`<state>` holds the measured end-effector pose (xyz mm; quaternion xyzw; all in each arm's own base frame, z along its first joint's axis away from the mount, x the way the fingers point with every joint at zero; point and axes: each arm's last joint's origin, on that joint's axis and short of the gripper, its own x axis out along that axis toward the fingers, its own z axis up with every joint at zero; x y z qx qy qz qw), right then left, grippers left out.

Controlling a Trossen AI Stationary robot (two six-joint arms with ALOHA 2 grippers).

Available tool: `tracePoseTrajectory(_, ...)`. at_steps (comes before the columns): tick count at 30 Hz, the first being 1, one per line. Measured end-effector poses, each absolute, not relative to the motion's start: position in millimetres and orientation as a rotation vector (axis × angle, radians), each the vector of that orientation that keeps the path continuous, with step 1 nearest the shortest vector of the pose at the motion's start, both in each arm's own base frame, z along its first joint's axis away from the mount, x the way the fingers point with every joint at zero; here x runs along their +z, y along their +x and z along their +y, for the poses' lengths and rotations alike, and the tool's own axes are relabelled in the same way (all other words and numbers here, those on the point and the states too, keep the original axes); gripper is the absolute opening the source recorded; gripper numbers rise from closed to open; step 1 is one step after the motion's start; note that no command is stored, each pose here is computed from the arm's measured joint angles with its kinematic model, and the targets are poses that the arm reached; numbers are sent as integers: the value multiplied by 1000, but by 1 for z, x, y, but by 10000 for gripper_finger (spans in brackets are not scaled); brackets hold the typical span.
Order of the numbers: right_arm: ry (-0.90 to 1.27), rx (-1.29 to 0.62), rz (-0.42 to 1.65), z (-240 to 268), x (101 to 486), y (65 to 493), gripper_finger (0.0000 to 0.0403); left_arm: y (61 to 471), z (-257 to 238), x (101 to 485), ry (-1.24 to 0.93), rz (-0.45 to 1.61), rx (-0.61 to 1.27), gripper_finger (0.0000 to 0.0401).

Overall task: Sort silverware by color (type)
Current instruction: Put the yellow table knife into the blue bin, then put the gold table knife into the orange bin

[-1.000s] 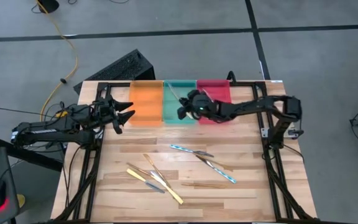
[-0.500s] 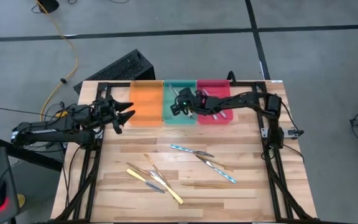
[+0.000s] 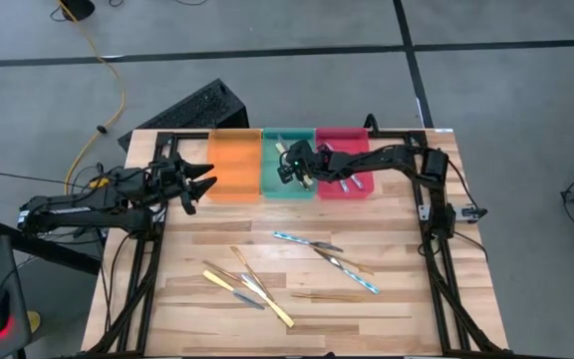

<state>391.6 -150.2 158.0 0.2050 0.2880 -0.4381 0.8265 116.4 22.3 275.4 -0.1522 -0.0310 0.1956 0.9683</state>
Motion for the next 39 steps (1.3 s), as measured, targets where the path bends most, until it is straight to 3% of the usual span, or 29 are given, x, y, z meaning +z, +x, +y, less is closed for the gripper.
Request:
tracePoseTrajectory(15, 474, -947, 639, -157, 156, 386, 95, 116, 22, 275, -311, -62, 395, 208)
tracePoseTrajectory(25, 418, -854, 680, -157, 160, 388, 167, 116, 22, 271, -307, -18, 402, 209)
tracePoseTrajectory(33, 259, -683, 588, -135, 251, 380, 174, 115, 22, 259, -274, 116, 409, 209)
tracePoseTrajectory(39, 128, -568, 584, -94, 326, 336, 165, 117, 18, 253, -302, 188, 298, 209)
